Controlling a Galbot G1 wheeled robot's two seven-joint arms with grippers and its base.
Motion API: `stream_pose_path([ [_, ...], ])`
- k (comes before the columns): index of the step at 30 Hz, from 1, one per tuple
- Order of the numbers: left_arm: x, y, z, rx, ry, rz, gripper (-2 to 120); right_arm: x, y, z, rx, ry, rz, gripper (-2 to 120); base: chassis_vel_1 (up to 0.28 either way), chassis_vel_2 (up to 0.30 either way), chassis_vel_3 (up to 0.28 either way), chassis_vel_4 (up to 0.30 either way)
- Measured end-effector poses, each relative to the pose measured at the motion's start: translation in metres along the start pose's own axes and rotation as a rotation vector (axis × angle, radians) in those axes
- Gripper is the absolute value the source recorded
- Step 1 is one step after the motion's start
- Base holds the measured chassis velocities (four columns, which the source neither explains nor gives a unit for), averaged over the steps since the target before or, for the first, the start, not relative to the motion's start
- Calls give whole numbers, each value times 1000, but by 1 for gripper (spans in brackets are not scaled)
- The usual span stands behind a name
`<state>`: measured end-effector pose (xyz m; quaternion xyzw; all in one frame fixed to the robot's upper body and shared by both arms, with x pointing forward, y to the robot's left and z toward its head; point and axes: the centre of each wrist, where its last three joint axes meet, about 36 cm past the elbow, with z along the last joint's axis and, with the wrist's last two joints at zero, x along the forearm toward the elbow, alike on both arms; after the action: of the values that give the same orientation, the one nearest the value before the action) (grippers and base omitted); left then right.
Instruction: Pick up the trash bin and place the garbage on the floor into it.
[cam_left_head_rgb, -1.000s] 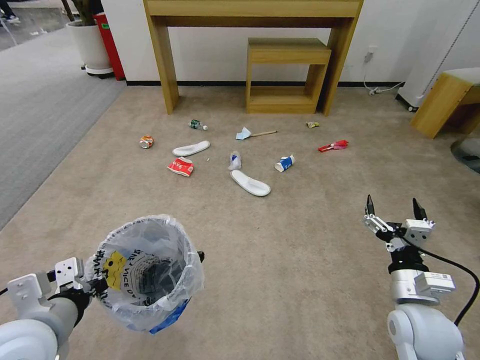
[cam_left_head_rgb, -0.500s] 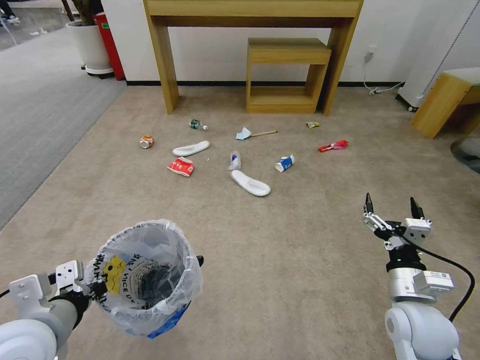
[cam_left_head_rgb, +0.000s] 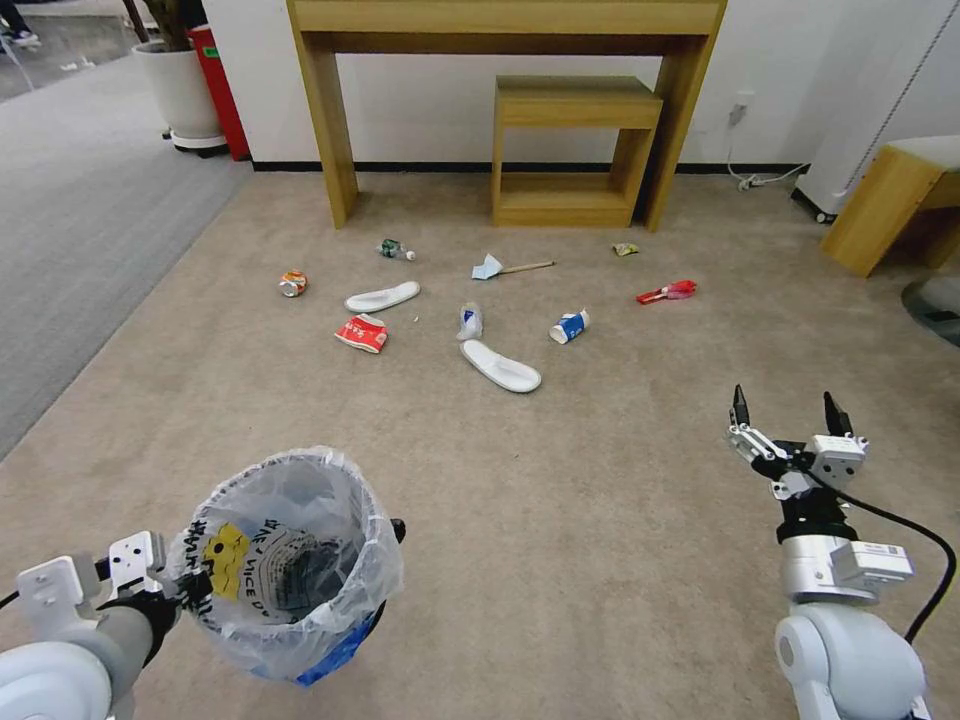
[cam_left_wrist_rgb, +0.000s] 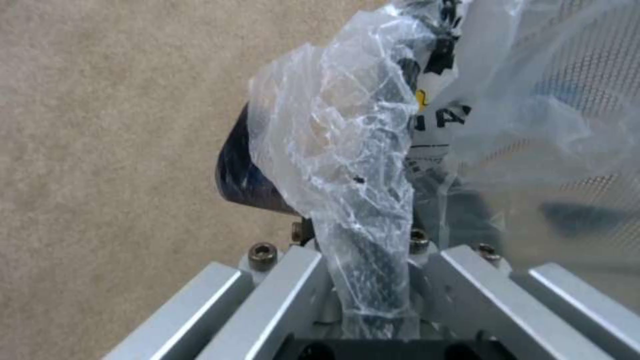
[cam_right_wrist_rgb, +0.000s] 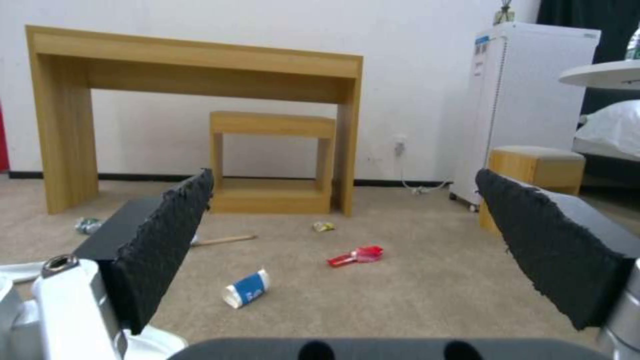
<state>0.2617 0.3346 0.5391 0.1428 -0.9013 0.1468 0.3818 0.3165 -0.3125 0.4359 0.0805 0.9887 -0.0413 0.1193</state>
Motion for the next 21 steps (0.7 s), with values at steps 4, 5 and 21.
stream_pose_path([
  [4,3,-4,-9,18,13,31,1,-1,0,1,-1,1,-3,100,0,0,0,0],
  [5,3,-4,-9,17,12,31,1,-1,0,1,-1,1,-3,100,0,0,0,0],
  [21,-1,-1,-14,-18,10,3,1,0,0,3,8,7,-5,100,0,0,0,0],
])
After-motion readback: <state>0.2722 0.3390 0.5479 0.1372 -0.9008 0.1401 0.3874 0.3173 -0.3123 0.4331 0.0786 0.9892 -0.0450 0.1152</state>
